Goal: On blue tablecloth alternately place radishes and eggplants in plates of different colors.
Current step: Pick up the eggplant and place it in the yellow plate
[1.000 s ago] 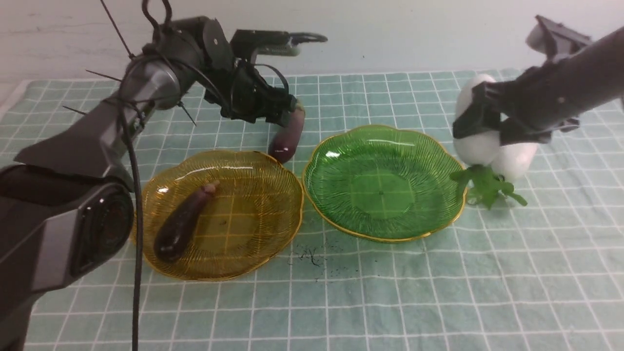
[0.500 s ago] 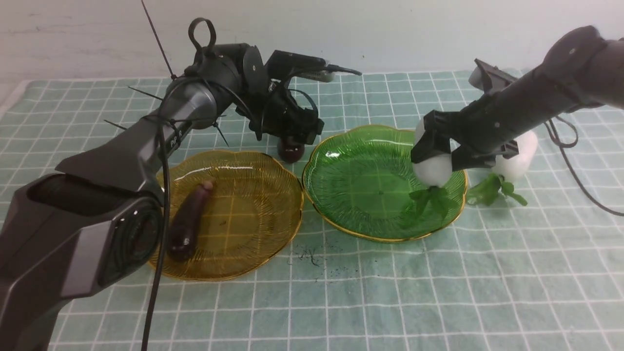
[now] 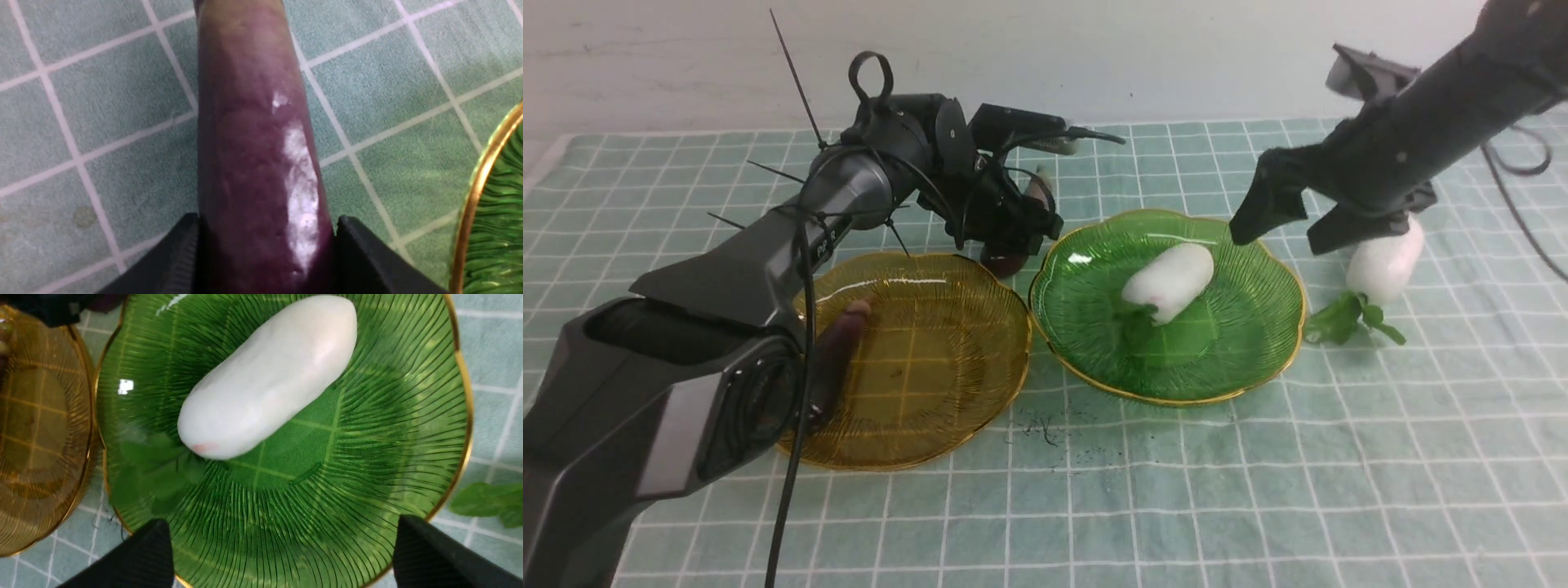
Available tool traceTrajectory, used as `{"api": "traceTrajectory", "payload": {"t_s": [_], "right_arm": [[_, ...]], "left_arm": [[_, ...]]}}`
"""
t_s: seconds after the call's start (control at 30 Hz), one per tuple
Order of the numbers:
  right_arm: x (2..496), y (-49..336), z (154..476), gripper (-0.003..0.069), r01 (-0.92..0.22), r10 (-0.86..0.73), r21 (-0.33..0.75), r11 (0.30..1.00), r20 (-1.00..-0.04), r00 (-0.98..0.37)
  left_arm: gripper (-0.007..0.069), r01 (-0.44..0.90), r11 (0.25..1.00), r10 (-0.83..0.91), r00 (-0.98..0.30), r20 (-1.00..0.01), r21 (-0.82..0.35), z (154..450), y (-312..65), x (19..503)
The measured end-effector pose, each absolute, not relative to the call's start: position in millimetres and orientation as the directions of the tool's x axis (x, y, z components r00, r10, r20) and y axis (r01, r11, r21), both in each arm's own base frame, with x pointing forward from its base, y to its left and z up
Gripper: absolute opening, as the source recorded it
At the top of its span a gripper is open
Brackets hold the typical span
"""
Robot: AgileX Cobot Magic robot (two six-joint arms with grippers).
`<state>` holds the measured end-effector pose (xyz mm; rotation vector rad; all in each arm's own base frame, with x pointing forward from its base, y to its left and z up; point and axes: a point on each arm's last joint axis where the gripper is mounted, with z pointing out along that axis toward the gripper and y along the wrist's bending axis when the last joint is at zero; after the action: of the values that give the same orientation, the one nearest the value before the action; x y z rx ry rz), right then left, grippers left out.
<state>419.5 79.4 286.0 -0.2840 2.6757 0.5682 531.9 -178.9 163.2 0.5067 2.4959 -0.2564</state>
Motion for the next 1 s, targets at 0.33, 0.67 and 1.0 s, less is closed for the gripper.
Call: {"api": "traceTrajectory", "payload": {"t_s": [0.33,0.67,1.0], "right_arm": [[371,45,401,0.0499,-0.187,-0.138,0.020,0.982,-0.599,-0.789],[359,-1,407,0.0255,-0.023,-0.022,-0.005,1.000,-0.597,-0.802],[377,-65,365,0.0096,0.207,0.252,0.145,0.967,-0.485,-0.837]], "left_arm": [[0.0363,0.445,0.894,0.304,-0.675,-0.672,-0.042,315,-168,496],[0.0363,0.424,0.906,0.298,-0.655,-0.694,-0.010,400,-148,442],[0.0363,0.333,0.940,0.290,-0.896,-0.335,-0.079,319,-130,389]]}}
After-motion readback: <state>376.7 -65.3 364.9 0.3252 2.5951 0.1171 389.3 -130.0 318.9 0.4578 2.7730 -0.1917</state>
